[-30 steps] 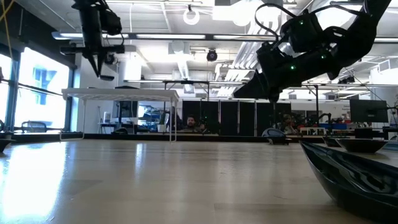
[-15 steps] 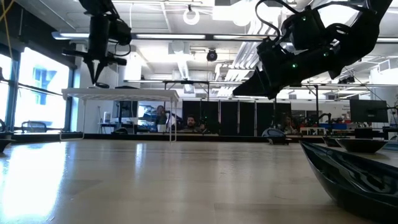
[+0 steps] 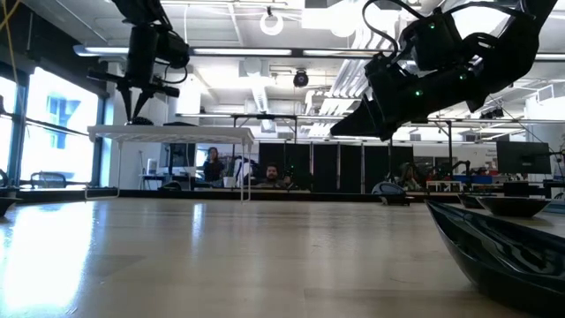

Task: Pick & Place Mini shaped plates
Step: Stack the middle drop-shaped plate on top of the drop-shaped plates on the shelf

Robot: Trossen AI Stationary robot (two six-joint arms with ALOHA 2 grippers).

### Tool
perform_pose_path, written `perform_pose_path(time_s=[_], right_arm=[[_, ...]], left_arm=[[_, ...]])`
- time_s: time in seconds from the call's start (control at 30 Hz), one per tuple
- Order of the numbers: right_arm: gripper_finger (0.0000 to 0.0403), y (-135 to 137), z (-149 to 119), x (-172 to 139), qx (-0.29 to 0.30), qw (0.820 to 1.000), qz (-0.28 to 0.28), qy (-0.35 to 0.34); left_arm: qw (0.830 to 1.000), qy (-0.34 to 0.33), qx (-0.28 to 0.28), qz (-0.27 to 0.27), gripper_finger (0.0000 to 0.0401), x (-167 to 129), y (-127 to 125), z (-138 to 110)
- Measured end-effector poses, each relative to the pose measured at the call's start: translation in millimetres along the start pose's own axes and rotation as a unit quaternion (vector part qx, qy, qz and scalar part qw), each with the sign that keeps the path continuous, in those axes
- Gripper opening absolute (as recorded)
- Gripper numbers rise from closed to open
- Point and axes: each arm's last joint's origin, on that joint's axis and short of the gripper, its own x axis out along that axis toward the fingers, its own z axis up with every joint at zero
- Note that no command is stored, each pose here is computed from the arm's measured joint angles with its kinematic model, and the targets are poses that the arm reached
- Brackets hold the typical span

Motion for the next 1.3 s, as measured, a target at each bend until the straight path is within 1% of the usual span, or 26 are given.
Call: perform_pose_path(time_s=[0.27, 0.37, 0.43, 0.5, 0.6, 0.7, 0.87, 1.07, 1.3], right_arm=[[0.0005, 0, 0, 0, 0.002, 1.000, 0.000, 0.000], [0.0006, 0, 0, 0, 0.002, 1.000, 0.000, 0.000], [0.0005, 0, 0, 0, 0.002, 1.000, 0.000, 0.000], [0.0002, 0, 0, 0, 0.002, 1.000, 0.000, 0.000], [0.0002, 0, 0, 0, 0.002, 1.000, 0.000, 0.000], [0.0006, 0, 0, 0, 0.004, 1.000, 0.000, -0.003], [0.0002, 0, 2, 0, 0.004, 1.000, 0.001, -0.012], [0.0006, 0, 2, 0, 0.004, 1.000, 0.001, -0.013], [0.0002, 0, 2, 0, 0.004, 1.000, 0.002, -0.013]], left_arm=[[1.000, 0.008, 0.015, 0.000, 0.0102, 0, 1, -1], [1.000, 0.017, 0.025, 0.000, 0.0117, -1, 2, -2], [0.999, 0.023, 0.032, -0.003, 0.0118, -3, 2, -2], [0.999, 0.029, 0.043, -0.010, 0.0115, -4, 2, -2], [0.995, 0.028, 0.094, -0.016, 0.0099, -7, 1, -5], [0.990, 0.021, 0.137, -0.027, 0.0069, -9, -3, -9], [0.979, -0.017, 0.194, -0.067, 0.0010, -12, -16, -9], [0.977, -0.021, 0.201, -0.072, 0.0006, -9, -18, -8], [0.977, -0.014, 0.206, -0.056, 0.0001, -2, -17, -12]])
